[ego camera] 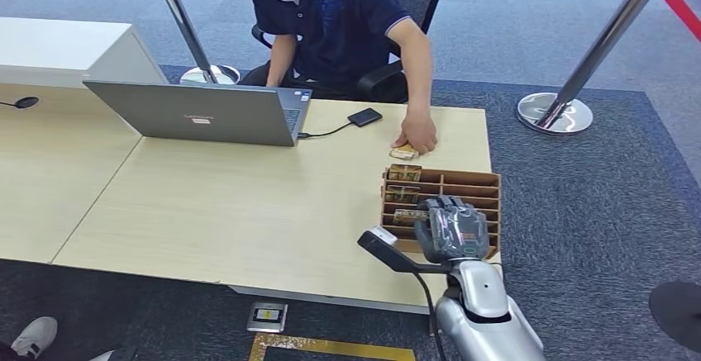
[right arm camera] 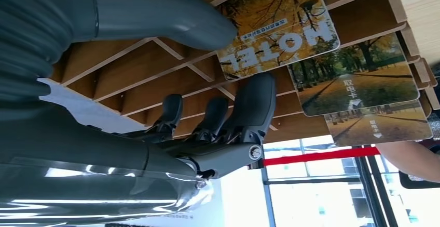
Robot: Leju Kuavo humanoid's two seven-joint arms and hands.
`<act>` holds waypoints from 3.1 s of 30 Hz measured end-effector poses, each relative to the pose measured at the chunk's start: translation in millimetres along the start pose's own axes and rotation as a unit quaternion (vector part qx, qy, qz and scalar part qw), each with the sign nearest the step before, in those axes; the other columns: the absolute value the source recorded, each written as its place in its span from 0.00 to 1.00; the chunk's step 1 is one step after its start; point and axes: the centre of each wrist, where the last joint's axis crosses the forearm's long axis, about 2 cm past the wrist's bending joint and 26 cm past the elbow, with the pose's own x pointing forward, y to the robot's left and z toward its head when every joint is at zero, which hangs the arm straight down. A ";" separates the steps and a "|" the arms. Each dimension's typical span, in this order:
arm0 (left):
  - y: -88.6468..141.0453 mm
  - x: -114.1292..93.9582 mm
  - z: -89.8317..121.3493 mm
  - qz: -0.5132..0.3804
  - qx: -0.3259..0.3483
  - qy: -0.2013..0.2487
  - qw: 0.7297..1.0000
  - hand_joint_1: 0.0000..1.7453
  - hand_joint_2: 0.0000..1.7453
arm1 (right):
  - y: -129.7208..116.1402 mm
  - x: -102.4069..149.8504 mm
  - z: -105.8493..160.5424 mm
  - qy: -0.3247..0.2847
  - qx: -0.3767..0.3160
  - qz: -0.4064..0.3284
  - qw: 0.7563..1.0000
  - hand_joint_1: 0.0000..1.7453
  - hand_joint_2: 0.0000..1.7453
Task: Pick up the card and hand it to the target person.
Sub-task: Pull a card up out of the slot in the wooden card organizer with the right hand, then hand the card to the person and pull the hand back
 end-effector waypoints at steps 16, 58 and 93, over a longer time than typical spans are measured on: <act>-1.3 -1.9 0.3 0.006 0.001 0.002 1.000 0.00 0.00 | 0.2 12.1 -3.7 -0.018 0.009 -0.006 1.000 0.49 1.00; -1.6 -2.7 0.4 0.022 0.003 -0.006 1.000 0.00 0.00 | -57.2 21.8 12.1 -0.149 -0.126 0.037 0.980 1.00 1.00; 1.5 6.1 -0.8 -0.026 -0.001 0.002 1.000 0.00 0.00 | -156.1 47.2 -132.6 -0.215 -0.131 0.176 0.952 1.00 1.00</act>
